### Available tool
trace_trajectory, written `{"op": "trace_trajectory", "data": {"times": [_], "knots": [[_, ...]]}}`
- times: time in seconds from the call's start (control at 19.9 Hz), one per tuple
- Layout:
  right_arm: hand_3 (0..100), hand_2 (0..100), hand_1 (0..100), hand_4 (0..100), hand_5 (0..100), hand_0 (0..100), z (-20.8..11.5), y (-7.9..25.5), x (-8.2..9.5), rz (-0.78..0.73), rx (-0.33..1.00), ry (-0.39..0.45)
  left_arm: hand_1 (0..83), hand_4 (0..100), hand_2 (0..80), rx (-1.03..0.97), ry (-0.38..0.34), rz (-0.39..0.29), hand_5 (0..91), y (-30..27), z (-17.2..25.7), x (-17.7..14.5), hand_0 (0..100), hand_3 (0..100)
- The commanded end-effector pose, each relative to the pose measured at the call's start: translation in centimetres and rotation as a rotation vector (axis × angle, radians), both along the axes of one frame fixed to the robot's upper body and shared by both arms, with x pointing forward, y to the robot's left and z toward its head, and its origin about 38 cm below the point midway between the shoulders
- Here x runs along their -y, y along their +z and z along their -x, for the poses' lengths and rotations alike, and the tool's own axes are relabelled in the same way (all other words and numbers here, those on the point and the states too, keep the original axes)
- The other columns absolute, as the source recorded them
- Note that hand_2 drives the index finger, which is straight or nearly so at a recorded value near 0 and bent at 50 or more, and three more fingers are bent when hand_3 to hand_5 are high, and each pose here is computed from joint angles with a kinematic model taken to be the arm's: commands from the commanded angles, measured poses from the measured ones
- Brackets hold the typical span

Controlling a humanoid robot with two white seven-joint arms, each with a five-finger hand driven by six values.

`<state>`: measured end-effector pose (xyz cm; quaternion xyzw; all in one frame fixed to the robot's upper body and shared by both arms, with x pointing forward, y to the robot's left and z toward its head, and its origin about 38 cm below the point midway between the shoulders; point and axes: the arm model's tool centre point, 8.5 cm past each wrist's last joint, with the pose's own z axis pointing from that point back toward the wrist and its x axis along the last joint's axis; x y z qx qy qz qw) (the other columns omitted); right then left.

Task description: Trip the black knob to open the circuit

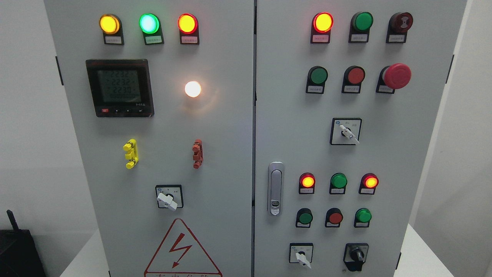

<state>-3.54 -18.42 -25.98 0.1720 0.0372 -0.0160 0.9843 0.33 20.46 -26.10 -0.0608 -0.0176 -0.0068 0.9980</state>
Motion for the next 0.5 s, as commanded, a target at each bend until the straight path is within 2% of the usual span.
{"op": "trace_trajectory", "data": {"times": [0.0,0.2,0.45], "knots": [[8,0,10,0,0,0,-7.2,0.0,1.7,0.024,0.177,-0.031,38.9,0,0.0,0.025,0.0,-0.002,0.0,-0.1,-0.9,-0.1,12,0],[24,0,10,16,0,0,-9.3,0.0,2.1,0.064,0.217,-0.035,38.9,0,0.0,0.025,0.0,-0.002,0.0,-0.1,-0.9,-0.1,12,0],[25,0,10,17,0,0,-12.7,0.7,2.2,0.069,0.329,-0.028,38.9,0,0.0,0.027,0.0,-0.002,0.0,-0.1,-0.9,-0.1,12,0]]}}
